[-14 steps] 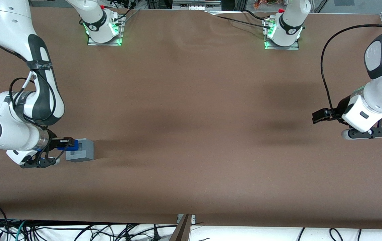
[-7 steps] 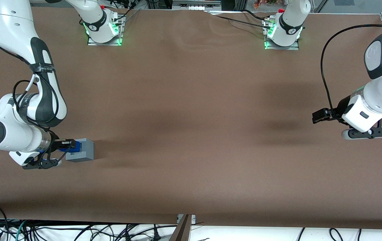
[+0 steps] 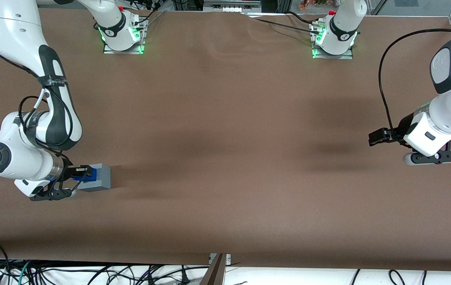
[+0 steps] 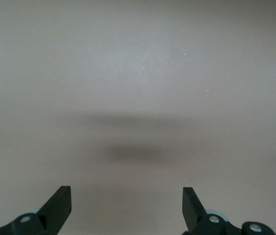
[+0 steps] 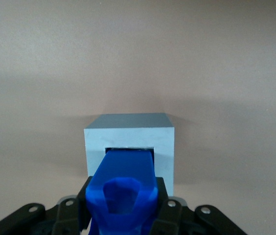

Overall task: Insert blue part into gray base with right arm
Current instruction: 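Lower the blue part into the gray base's hollow center, then open the right gripper to release the blue part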

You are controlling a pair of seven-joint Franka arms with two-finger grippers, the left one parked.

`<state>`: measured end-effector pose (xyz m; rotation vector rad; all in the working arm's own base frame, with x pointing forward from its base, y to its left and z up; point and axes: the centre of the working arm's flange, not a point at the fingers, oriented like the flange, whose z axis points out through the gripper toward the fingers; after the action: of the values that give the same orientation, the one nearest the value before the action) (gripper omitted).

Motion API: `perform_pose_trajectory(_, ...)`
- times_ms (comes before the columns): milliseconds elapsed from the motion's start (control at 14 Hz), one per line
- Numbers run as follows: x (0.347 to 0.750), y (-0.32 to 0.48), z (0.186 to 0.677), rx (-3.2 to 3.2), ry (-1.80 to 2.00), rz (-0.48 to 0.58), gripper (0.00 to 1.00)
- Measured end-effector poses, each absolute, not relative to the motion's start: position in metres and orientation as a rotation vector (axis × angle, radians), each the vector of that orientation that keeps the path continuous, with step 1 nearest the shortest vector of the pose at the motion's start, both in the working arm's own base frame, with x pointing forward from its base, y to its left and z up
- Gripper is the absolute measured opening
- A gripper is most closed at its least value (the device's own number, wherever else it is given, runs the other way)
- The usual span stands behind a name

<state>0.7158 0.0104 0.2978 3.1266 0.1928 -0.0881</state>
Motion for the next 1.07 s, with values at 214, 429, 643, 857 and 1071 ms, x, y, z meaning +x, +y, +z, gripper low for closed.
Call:
perform_pose_trajectory(214, 0.717, 0.01, 0.293, 3.126, 0.193, -0.075, 0.5)
perform_pose_trajectory(429, 0.719, 0.01, 0.287, 3.124, 0.192, -0.06, 0.51)
perform_pose_trajectory(643, 0.72, 0.011, 0.288, 3.124, 0.192, -0.052, 0.51)
perform_pose_trajectory(857, 0.722, 0.015, 0.293, 3.125, 0.185, -0.034, 0.69)
perform_pose_trajectory(1071, 0.725, 0.019, 0.302, 3.126, 0.188, -0.019, 0.98)
